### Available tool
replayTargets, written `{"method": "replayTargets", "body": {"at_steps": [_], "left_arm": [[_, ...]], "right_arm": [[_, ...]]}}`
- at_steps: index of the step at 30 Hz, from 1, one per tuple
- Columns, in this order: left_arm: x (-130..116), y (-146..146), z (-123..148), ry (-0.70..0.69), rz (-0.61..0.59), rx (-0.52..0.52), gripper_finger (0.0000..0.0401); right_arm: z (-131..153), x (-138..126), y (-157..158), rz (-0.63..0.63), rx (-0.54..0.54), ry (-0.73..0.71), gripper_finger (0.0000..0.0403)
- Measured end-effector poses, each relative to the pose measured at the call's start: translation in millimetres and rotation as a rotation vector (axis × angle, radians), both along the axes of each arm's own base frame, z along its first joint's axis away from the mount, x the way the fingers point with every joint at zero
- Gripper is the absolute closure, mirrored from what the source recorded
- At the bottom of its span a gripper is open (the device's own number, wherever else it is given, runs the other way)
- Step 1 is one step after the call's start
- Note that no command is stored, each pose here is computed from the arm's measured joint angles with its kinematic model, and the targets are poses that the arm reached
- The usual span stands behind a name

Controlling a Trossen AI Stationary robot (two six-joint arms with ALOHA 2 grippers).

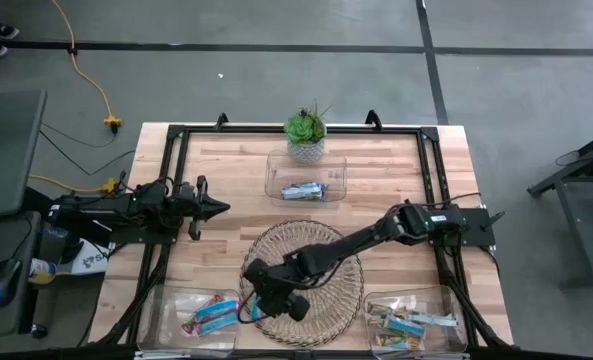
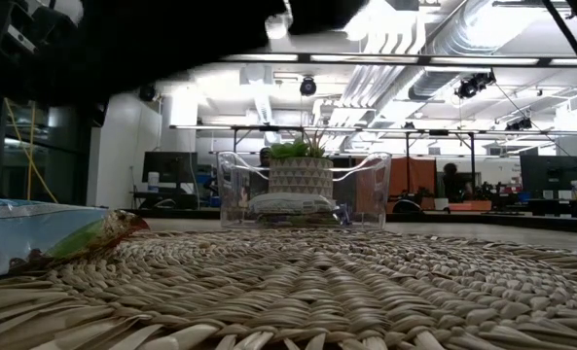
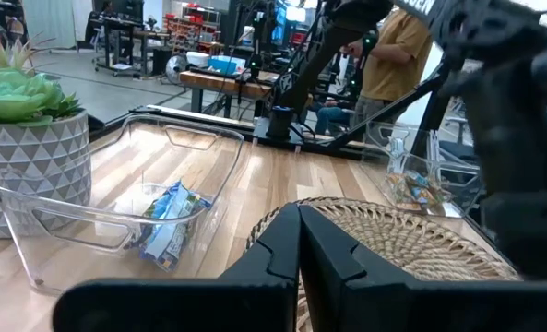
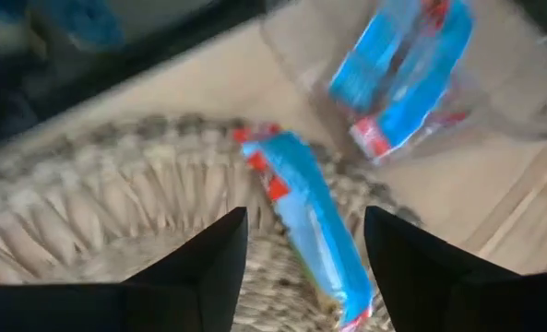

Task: Pick and place Granola Bars by type
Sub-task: Put the red granola bar into the bottom left transparent bin

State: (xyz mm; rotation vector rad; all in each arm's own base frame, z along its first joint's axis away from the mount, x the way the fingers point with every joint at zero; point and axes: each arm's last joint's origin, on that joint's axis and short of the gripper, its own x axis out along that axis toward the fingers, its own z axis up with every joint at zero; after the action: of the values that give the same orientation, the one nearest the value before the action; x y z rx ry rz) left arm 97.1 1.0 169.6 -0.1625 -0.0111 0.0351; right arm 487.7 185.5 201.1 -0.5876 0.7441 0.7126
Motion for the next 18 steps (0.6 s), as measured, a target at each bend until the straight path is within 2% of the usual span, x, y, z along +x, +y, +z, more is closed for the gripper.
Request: {"method": "replayTargets", "body": {"at_steps": [5, 10, 18], "left_arm": [[0.0, 0.0, 0.1, 0.0, 0.0, 0.0, 0.04], [0.0, 0.0, 0.0, 0.0, 0.0, 0.0, 0.04], [0.0, 0.0, 0.0, 0.0, 0.0, 0.0, 0.04]], "right_arm": [[-26.1, -3.4, 2.4, -0.013, -0.087, -0.037, 0.0185], [-39.4, -6.7, 5.6, -0.07, -0.169, -0.074, 0.0176], [-53.5, -10.5, 8.6, -0.068, -0.165, -0.091, 0.0175]]}}
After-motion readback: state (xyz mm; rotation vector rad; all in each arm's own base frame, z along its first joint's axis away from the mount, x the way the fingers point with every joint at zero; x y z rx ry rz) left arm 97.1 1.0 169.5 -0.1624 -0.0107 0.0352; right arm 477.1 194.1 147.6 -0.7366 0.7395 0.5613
